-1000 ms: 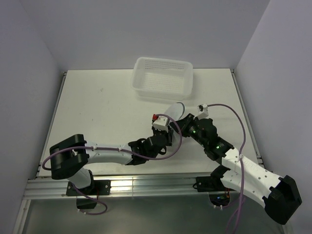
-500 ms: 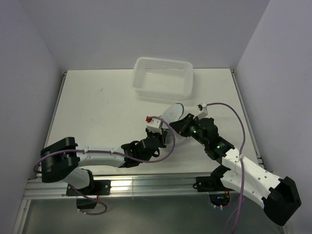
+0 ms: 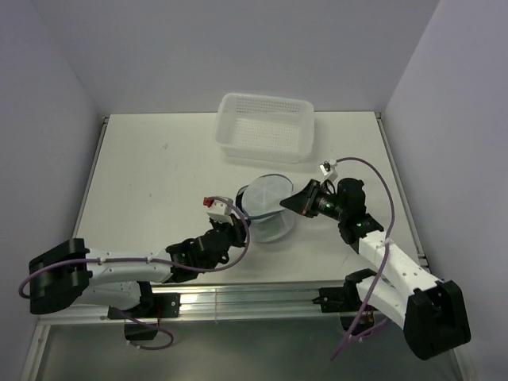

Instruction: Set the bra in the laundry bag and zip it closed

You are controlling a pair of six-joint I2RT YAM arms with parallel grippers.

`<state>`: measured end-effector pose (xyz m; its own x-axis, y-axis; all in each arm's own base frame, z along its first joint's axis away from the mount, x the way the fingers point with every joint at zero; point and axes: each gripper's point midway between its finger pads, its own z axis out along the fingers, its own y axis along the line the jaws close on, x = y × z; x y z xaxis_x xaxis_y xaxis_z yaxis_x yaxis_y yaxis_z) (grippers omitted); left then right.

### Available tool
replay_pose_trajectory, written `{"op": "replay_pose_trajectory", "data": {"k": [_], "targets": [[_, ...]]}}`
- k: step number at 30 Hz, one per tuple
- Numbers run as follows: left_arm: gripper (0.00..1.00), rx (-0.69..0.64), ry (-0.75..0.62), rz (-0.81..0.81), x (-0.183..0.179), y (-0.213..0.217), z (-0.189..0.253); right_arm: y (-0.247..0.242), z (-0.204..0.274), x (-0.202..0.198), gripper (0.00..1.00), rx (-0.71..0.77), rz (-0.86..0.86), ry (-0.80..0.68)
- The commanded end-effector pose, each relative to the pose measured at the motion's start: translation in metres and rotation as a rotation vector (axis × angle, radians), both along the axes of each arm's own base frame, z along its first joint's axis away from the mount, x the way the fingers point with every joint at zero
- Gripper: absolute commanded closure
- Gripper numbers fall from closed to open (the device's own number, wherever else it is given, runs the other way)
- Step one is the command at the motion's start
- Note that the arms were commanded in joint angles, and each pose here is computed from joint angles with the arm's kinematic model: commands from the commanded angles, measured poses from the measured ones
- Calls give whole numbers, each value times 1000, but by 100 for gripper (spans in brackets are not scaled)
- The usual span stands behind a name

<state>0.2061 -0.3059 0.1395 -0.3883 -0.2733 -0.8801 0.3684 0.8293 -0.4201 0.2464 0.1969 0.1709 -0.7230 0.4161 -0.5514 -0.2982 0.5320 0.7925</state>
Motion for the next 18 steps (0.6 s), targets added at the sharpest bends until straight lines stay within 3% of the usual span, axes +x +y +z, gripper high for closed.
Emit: {"op": "replay_pose_trajectory", "data": {"k": [1,2,3,4,7,11,13,18], "targets": [[100,83,19,143,7,53,-22,-39,17,53,100,-54,-152,-141],[100,80,22,142,5,56,-22,-43,19,62,100,-63,-175,-140],[100,69,22,140,4,56,-19,-42,7,66,93,-74,-165,-89],[100,48,18,135,3,54,-13,-40,5,68,65,-82,-157,-69],[100,20,0,96,-2,32,6,-32,4,66,21,-79,-148,-35],[100,9,11,69,-7,2,14,-29,15,37,15,-58,-201,-59],[100,14,25,59,-6,-12,7,-28,12,26,15,-43,-256,-34],[100,-26,10,31,-4,-42,24,8,3,-17,20,70,-199,14]]}}
